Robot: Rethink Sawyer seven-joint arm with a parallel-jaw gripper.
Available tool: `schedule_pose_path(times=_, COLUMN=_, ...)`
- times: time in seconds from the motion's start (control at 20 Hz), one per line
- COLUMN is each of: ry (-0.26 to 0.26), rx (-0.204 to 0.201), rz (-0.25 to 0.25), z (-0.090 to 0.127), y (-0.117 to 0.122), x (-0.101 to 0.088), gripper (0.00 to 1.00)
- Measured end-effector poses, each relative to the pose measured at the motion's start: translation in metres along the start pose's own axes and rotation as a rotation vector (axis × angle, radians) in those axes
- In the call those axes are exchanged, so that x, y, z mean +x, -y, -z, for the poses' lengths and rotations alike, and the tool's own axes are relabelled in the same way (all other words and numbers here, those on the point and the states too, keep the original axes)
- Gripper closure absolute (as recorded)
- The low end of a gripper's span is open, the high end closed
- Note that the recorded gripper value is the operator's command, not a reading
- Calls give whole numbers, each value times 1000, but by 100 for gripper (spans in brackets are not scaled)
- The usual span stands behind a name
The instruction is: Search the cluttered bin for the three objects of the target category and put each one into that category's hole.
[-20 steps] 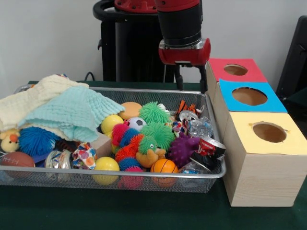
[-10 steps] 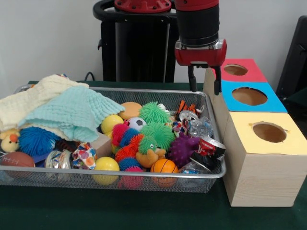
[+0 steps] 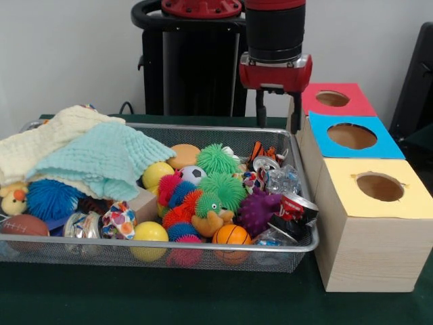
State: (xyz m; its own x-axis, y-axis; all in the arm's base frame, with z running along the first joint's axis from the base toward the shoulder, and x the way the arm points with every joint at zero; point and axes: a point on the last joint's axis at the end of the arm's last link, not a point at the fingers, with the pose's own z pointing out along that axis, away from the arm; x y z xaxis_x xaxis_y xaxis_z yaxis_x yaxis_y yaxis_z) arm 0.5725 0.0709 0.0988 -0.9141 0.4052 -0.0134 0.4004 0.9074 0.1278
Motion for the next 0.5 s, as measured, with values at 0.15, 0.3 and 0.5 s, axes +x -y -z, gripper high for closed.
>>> schedule_pose_path(times=0.15, ry=6, rx=18, rz=-31, z=1, y=13, x=-5, gripper=0)
schedule_pose_path(times=0.3, ry=12, rx=31, rz=-55, z=2, y=22, x=-9, gripper=0)
schedule_pose_path(times=0.5, ry=27, rx=59, rz=-79, z=4, y=35, x=-15, gripper=0)
